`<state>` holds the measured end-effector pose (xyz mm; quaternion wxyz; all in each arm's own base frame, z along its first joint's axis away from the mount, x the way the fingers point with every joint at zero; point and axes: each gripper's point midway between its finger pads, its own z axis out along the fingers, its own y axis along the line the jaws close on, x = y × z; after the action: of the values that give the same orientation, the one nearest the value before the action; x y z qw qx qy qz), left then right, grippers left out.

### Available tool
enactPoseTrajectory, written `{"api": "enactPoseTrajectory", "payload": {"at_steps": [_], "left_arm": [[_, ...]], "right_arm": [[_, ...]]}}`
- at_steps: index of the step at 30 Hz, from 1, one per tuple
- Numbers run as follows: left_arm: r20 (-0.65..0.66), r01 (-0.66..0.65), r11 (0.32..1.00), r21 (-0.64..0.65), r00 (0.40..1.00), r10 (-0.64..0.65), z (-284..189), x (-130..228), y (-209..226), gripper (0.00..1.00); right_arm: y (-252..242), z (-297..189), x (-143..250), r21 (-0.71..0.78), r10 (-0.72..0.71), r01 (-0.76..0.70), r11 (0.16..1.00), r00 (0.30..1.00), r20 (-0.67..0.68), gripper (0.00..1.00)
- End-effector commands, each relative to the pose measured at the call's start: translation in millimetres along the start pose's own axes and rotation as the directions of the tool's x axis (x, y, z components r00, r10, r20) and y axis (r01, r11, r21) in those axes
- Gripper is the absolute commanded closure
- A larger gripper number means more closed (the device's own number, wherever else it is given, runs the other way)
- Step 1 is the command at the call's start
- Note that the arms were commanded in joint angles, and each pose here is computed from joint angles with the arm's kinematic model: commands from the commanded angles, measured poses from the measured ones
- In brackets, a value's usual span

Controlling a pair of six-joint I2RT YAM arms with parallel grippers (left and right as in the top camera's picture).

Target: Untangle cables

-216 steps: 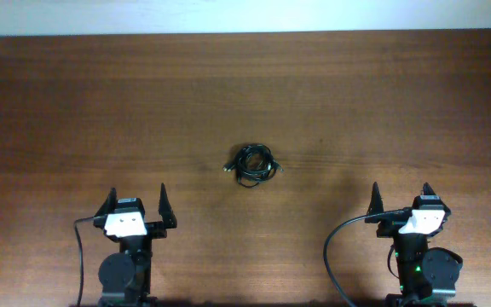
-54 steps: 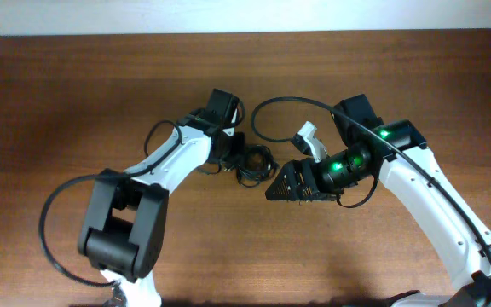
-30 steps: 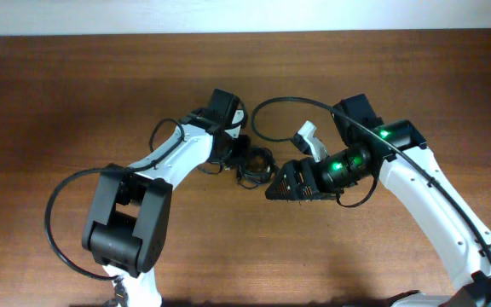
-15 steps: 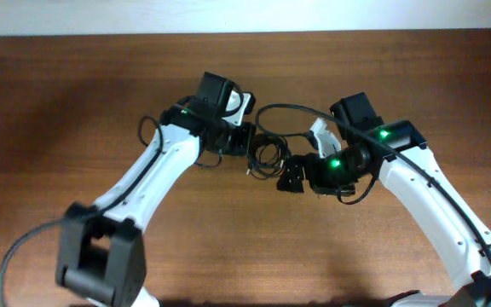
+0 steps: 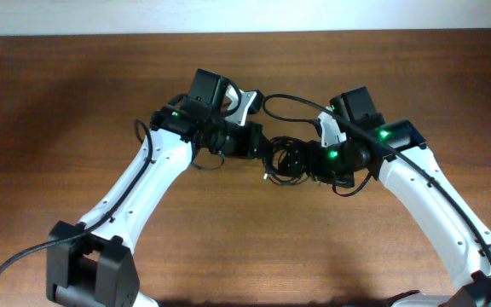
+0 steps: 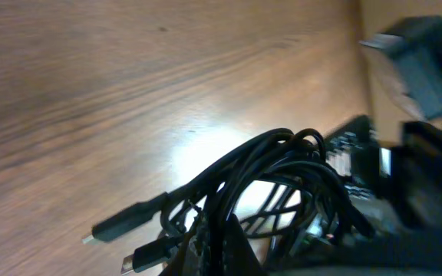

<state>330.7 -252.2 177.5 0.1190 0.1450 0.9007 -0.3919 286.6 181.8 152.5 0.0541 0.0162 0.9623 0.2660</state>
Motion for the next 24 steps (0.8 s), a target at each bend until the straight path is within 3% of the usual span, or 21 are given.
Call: {"api": "enactPoseTrajectory", "payload": {"at_steps": [1, 8, 15, 20, 24], "left_arm": [[0.017, -0.024, 0.994, 0.108, 1.000, 0.022, -12.3, -5.0, -26.3, 1.00], [0.066, 0.022, 0.996, 0.087, 0.997, -0.028, -29.1, -17.8, -3.7, 1.00], [0.100, 0.177, 0.983, 0.052, 0.978, -0.181, -57.9, -21.7, 36.1, 1.00], [0.034, 0.251, 0.922, 0.295, 0.962, -0.273, -82.3, -16.6, 12.3, 1.00], [0.073, 0.274, 0.904, 0.327, 0.947, -0.313, -101.6, -23.7, 25.4, 0.99]], "right_arm": [[-15.7, 5.4, 1.5, 0.087, 0.017, -0.017, 0.996, 1.000, -0.002, 0.01], [-68.1, 8.2, 12.4, 0.351, 0.126, -0.112, 0.929, 0.992, -0.017, 0.01], [-80.6, 16.0, 13.2, 0.404, 0.147, -0.120, 0.907, 0.988, -0.036, 0.01], [-103.3, 7.4, 7.8, 0.523, 0.144, -0.133, 0.842, 0.989, 0.019, 0.01], [-107.2, 4.9, 9.6, 0.543, 0.160, -0.149, 0.827, 0.987, 0.027, 0.01]]}}
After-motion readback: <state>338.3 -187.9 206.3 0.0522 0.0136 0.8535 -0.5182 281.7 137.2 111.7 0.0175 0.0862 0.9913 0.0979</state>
